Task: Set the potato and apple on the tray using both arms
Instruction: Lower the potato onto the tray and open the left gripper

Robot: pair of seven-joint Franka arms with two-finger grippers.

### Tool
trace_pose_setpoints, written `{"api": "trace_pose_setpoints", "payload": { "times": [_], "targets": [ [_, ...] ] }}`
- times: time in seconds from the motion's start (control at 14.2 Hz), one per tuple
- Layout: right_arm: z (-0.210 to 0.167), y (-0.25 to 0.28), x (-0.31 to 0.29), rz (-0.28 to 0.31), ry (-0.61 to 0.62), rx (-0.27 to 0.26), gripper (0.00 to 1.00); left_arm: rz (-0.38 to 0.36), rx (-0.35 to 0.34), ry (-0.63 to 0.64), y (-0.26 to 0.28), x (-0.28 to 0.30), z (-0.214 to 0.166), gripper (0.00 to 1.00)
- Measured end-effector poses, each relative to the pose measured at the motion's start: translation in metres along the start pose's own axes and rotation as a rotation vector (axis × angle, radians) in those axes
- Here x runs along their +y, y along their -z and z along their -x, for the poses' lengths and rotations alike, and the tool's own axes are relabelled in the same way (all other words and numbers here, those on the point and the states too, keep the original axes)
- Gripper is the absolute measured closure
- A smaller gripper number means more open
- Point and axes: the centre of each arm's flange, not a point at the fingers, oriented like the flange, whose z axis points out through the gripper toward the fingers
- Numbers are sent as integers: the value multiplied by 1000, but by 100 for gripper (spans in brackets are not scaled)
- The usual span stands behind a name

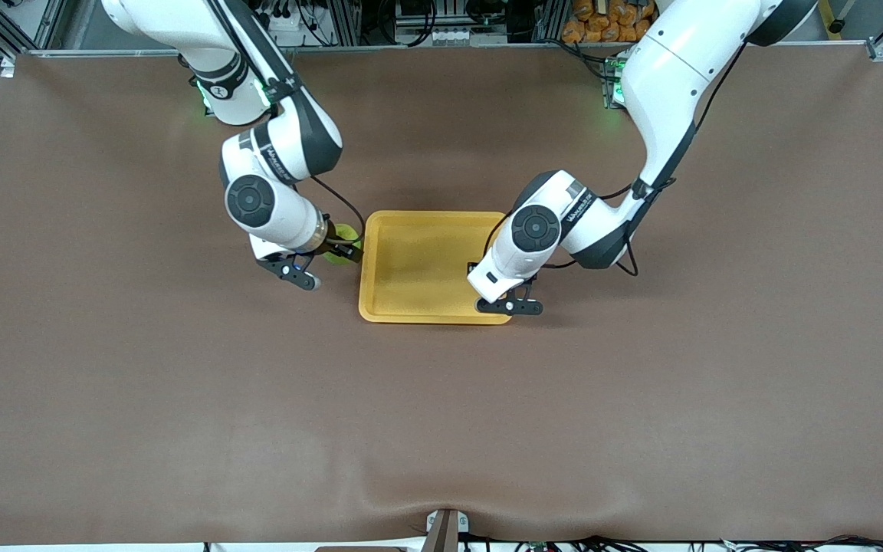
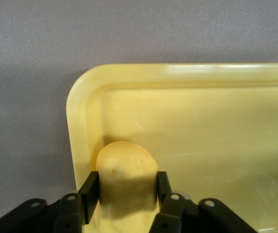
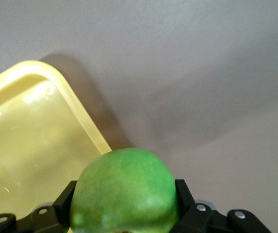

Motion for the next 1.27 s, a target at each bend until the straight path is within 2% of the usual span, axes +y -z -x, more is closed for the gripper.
{"api": "trace_pose_setpoints", "payload": {
  "times": [0.28, 0.35, 0.63, 0.92, 1.27],
  "targets": [
    [9, -13, -22, 3, -34, 10, 17, 4, 30, -7, 11, 2, -8, 4],
    [9, -17, -26, 0, -42, 16, 17, 8, 37, -6, 15, 3, -11, 0],
    [13, -38, -40, -10, -66, 36, 17, -30, 27, 29, 59, -12, -32, 0],
    [22, -55, -61, -14, -77, 29, 17, -125, -54, 76, 175, -75, -65, 0],
    [24, -73, -68, -24, -99, 36, 17, -105, 2, 40, 269, -194, -90, 0]
  ]
}}
